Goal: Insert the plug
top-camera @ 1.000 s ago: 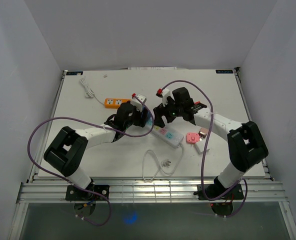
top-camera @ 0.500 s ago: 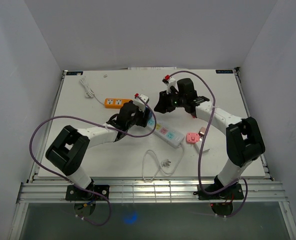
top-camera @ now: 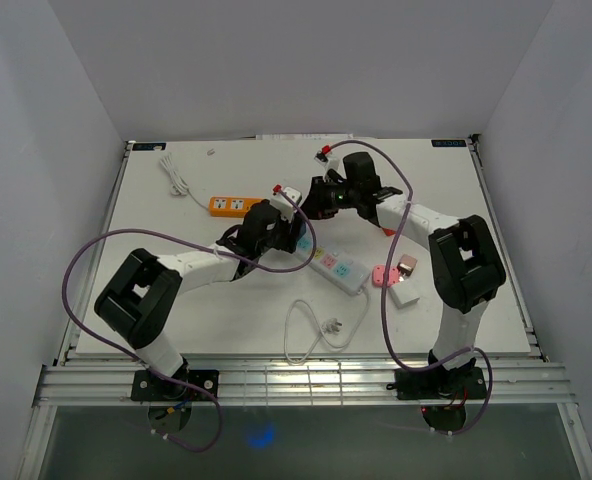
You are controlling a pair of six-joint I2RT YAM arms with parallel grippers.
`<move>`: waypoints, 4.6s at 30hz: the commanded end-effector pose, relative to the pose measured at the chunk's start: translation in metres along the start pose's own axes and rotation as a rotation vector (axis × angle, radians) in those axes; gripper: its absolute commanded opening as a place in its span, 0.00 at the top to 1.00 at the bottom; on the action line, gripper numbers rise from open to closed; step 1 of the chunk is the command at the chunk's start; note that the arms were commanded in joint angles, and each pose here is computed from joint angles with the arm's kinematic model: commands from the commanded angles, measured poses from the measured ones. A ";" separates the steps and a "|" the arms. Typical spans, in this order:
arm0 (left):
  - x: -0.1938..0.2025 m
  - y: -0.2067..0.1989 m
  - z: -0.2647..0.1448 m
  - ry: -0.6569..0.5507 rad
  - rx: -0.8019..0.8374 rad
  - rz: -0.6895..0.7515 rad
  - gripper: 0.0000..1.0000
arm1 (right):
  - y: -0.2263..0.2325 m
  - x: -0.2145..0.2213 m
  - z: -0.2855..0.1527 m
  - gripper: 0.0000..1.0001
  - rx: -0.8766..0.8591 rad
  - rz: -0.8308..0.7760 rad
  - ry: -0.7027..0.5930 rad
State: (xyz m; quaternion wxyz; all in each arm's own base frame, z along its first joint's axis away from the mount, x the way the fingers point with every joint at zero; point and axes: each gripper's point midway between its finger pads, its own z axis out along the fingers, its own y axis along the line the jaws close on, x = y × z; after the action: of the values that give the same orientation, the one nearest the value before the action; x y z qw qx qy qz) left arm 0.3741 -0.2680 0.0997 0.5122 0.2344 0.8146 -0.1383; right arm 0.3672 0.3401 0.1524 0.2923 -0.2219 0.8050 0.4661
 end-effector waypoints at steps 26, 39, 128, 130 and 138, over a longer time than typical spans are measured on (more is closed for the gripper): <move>0.053 -0.007 0.005 0.202 0.013 -0.016 1.00 | -0.003 -0.017 0.001 0.92 0.042 0.062 -0.001; 0.057 -0.006 0.004 0.191 -0.006 -0.053 1.00 | -0.018 0.009 0.009 0.92 0.045 0.103 0.008; 0.014 -0.010 -0.004 0.064 -0.026 -0.267 0.28 | -0.058 0.167 -0.147 0.34 0.623 0.178 0.087; 0.010 -0.009 0.001 0.055 -0.039 -0.267 0.33 | -0.058 0.162 -0.139 0.36 0.598 0.177 0.077; 0.001 0.011 0.026 0.077 -0.038 -0.313 0.42 | -0.062 0.138 -0.112 0.38 0.542 0.173 0.077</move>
State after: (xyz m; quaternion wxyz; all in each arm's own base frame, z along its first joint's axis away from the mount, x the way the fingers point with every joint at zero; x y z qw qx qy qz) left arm 0.3800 -0.2750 0.0675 0.4435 0.1207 0.8704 -0.1766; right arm 0.2470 0.1789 0.0386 0.2270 -0.0730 0.9474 0.2136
